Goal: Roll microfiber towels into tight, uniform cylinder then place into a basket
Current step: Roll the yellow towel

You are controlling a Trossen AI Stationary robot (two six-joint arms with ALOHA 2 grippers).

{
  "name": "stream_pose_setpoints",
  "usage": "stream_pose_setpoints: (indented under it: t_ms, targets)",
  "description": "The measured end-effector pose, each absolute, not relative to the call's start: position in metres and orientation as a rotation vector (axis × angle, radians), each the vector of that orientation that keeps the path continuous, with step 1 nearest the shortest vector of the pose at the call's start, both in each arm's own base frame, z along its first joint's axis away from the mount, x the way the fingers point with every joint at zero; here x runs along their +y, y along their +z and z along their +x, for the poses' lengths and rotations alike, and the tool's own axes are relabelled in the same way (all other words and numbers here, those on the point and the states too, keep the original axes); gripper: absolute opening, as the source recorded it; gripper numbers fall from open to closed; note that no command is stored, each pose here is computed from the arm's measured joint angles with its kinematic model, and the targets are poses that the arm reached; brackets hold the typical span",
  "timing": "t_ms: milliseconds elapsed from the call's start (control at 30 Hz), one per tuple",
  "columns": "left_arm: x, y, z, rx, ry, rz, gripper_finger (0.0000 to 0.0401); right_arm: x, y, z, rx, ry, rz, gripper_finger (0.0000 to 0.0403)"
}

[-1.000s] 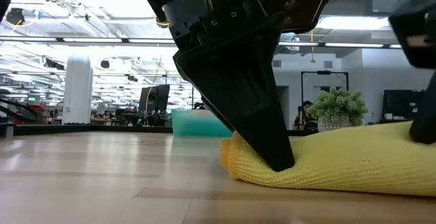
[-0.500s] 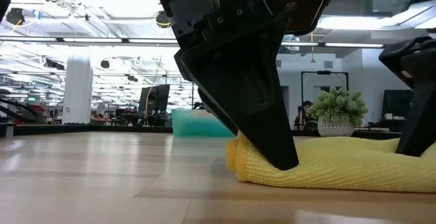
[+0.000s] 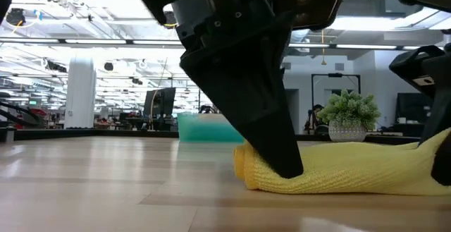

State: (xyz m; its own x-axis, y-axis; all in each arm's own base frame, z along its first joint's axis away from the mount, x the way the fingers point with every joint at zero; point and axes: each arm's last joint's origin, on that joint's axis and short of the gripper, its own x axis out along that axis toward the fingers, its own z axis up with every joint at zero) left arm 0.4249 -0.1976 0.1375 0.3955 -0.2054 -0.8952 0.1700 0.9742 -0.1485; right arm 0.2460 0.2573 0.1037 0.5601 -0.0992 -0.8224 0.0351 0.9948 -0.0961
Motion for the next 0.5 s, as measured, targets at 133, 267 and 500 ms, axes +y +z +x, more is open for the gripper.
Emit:
stream_pose_setpoints:
  t_ms: [133, 267, 500]
  targets:
    - [-0.201, 0.139, 0.424, 1.134, -0.27, 0.054, 0.0122, 0.259, 0.103, 0.245, 0.969, -0.071, -0.07, 0.0015]
    - [-0.207, 0.145, 0.415, 1.128, -0.225, 0.182, 0.0122, 0.26, 0.103, 0.245, 0.971, -0.079, -0.022, 0.0033]
    - [-0.234, 0.168, 0.393, 1.042, -0.167, 0.375, 0.0122, 0.26, 0.103, 0.245, 0.973, -0.085, -0.009, 0.0016]
